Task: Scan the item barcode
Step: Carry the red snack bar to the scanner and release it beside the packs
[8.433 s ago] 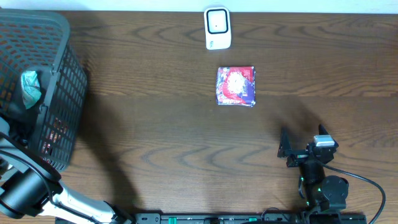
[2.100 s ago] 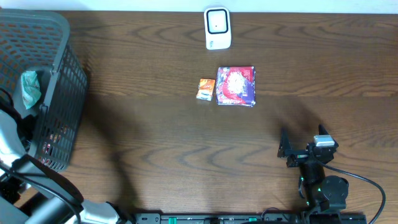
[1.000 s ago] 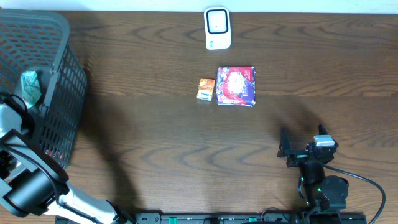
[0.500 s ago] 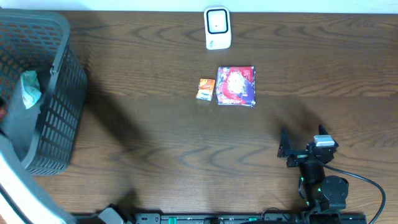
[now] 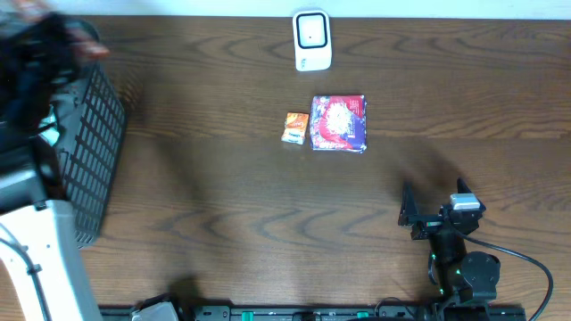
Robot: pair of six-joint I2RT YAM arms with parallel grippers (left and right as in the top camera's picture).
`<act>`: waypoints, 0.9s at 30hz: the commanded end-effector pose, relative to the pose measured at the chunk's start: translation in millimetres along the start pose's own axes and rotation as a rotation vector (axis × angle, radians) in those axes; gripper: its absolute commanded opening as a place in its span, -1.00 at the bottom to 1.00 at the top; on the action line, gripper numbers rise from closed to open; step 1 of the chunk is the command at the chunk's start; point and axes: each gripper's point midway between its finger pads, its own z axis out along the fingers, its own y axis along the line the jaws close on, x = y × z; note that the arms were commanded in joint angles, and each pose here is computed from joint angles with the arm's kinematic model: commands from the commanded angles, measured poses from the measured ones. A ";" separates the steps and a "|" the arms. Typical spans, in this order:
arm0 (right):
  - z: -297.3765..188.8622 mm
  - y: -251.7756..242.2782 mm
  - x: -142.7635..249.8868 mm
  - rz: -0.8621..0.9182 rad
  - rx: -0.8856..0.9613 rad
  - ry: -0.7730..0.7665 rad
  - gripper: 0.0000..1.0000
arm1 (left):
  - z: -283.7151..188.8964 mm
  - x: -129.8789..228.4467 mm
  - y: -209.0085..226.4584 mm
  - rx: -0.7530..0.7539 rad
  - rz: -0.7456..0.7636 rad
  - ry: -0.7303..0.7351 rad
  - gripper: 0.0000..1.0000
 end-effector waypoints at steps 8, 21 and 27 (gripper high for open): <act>-0.1 -0.9 0.7 0.015 0.002 -0.002 0.99 | 53.3 137.7 -116.1 0.313 -0.046 0.431 -0.85; -0.1 -0.9 0.7 0.015 0.002 -0.002 0.99 | 131.8 315.7 -79.8 0.151 0.106 0.804 -0.85; -0.1 -0.9 0.7 0.015 0.002 -0.002 0.99 | 144.6 374.2 -46.9 0.028 0.160 0.915 -0.85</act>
